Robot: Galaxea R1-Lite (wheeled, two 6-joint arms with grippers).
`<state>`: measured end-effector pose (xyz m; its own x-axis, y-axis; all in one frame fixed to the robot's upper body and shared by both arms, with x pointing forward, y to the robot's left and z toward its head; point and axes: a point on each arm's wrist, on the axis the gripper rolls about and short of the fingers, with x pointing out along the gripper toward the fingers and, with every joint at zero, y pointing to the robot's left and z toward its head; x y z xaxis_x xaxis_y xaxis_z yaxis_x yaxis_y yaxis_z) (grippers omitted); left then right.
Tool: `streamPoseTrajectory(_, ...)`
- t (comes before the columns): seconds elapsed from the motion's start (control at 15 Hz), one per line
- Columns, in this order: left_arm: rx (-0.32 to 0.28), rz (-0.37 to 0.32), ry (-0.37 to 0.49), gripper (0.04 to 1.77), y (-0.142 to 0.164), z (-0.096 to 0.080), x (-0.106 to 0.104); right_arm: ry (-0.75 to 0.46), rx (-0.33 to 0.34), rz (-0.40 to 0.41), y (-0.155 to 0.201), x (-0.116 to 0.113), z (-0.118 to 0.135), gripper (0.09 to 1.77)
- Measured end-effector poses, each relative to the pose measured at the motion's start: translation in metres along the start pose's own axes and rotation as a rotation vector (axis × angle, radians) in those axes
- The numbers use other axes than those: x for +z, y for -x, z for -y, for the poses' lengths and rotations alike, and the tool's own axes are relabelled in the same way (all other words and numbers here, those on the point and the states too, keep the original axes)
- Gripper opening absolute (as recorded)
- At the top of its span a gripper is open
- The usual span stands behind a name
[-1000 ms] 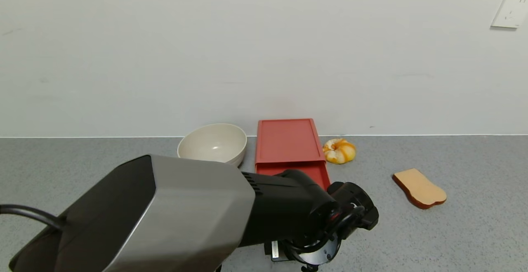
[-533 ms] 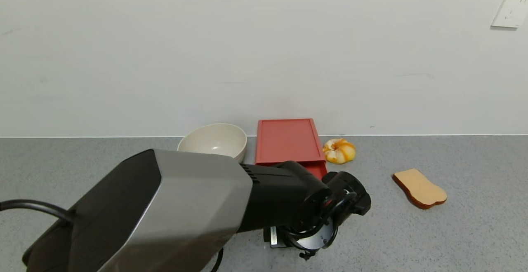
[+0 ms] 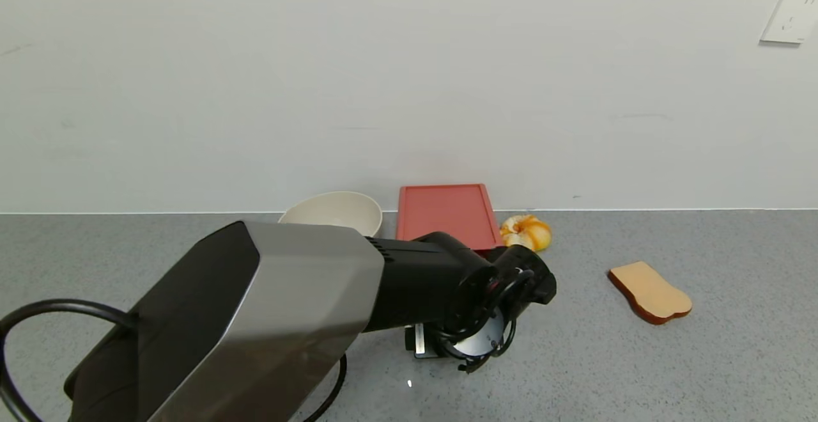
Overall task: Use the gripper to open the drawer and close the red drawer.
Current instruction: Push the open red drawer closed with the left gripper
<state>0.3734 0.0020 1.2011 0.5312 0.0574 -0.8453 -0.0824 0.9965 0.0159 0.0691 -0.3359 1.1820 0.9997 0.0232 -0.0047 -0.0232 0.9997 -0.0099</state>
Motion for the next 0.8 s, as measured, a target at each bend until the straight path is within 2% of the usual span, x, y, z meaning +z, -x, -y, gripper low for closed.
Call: streamPoseTrajectory(0.8, -0.011, 0.041, -0.010, 1.72, -0.018, -0.003, 0.031, 0.000, 0.000, 0.000, 0.000, 0.000, 0.000, 1.71)
